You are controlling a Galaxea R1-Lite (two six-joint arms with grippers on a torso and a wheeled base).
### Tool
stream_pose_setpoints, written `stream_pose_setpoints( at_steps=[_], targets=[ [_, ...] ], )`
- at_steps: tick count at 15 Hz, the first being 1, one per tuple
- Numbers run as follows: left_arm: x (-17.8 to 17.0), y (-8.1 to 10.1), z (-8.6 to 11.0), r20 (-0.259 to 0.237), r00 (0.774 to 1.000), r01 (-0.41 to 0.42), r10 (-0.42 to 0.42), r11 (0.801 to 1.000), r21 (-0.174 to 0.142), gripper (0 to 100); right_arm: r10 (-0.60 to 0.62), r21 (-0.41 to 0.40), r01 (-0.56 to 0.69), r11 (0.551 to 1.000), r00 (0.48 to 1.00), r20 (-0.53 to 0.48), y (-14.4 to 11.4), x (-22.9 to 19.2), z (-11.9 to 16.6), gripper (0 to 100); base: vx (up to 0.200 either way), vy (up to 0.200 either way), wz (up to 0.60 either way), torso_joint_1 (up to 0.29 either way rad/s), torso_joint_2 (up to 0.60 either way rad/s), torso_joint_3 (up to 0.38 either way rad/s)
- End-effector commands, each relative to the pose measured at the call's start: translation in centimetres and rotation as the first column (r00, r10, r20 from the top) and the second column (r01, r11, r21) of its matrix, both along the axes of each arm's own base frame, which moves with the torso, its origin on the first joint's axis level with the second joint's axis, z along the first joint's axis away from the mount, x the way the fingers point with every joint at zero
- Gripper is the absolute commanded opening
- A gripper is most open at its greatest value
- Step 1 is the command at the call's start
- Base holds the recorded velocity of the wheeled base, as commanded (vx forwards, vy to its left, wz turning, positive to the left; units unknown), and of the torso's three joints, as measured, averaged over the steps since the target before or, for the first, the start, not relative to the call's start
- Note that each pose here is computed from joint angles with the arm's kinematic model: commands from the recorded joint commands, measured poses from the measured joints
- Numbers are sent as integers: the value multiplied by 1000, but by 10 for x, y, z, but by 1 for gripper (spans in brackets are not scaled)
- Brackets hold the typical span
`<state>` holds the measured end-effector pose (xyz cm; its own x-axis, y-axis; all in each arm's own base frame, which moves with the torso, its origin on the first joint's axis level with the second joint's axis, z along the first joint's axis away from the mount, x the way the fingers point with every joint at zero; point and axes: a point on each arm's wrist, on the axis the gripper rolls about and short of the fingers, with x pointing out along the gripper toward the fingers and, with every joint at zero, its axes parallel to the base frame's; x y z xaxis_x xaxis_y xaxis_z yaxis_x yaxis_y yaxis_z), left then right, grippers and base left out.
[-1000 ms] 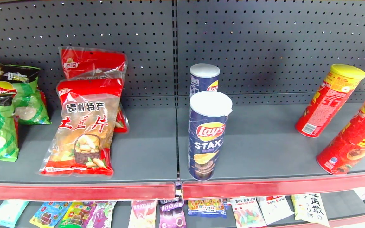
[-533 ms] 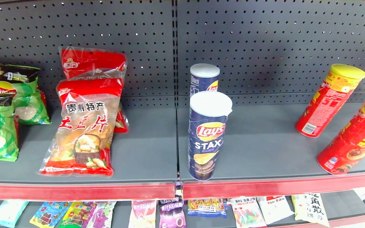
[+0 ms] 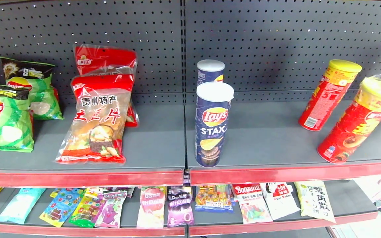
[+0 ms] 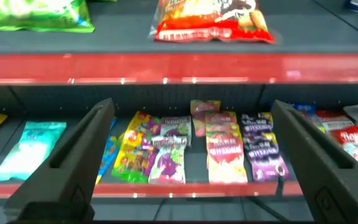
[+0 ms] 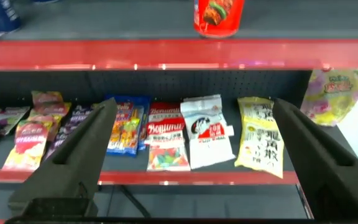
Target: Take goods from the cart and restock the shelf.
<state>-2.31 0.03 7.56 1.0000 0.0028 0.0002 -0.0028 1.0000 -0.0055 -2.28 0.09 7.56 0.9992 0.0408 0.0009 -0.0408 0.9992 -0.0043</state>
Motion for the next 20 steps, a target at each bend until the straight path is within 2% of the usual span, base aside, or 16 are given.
stream_pose_setpoints(
  at_steps=[1,3,20],
  targets=[
    [0,0,0,-2,1000,1,-1,1000,-1,100,1,0,-1,1000,1000,1,0,0,0,100,0,0,0,0,0,0],
    [0,0,0,-2,1000,1,-1,1000,-1,100,1,-2,-1,1000,1000,1,0,0,0,100,0,0,0,0,0,0],
    [0,0,0,-2,1000,0,0,1000,-1,100,1,0,-1,1000,1000,1,0,0,0,100,0,-200,0,3,0,2]
  ],
)
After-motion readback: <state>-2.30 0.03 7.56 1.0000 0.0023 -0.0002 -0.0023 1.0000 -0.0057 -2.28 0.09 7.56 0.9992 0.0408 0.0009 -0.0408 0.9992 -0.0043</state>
